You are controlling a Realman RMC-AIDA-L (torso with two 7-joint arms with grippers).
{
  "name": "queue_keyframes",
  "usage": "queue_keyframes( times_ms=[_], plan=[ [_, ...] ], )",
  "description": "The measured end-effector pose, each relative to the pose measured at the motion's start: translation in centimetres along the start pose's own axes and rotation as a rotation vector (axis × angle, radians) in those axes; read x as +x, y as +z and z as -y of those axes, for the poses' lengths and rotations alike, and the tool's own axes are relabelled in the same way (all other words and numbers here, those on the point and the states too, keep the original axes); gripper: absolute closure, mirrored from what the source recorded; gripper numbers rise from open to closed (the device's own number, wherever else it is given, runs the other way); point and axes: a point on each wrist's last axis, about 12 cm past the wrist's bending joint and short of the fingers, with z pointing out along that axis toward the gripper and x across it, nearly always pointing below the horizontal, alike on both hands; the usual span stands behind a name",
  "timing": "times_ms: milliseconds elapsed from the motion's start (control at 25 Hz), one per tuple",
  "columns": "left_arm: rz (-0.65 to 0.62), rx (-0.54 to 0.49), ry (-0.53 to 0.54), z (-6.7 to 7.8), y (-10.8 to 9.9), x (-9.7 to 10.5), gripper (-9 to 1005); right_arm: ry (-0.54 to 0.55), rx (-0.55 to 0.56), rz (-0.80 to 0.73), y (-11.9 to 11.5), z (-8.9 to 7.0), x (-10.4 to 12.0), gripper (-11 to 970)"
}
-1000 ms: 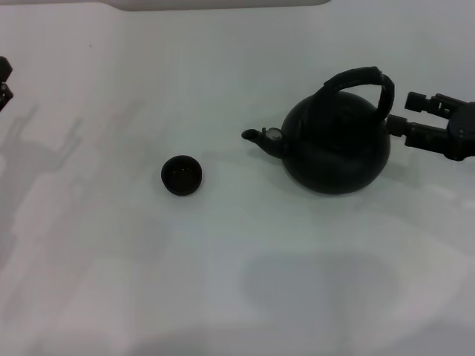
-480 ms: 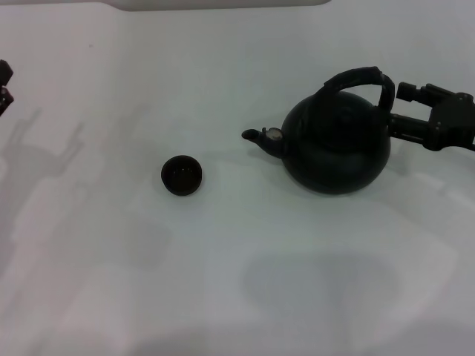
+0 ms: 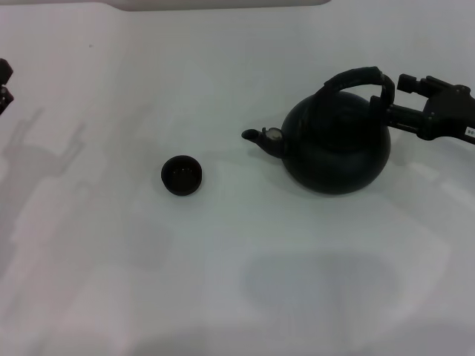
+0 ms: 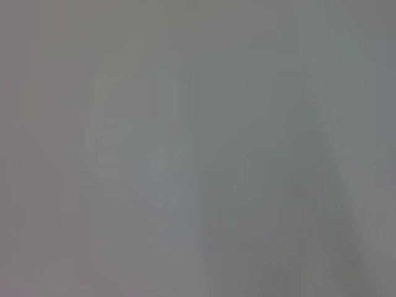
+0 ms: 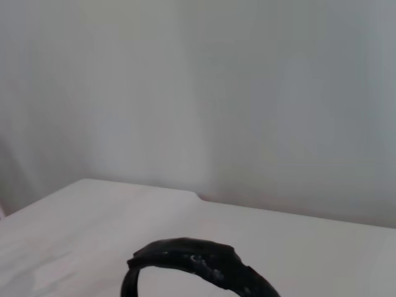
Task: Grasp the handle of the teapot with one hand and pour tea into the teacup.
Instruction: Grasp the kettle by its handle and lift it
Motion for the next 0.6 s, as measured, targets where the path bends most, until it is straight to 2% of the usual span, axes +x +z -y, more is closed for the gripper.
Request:
queue_keyframes(
  times_ms=[360,600],
  plan=[
    [0.0,-0.008,0.016,-0.04,0.07,0.08,192,0.003,0.014,-0.006,0.45,0.1,0.04,122],
    [-0.001,-0.016,0.015,-0.13,0.07,0.09,191,0.008,0.02,-0.014,0.62,0.14,0.14,182]
  ],
)
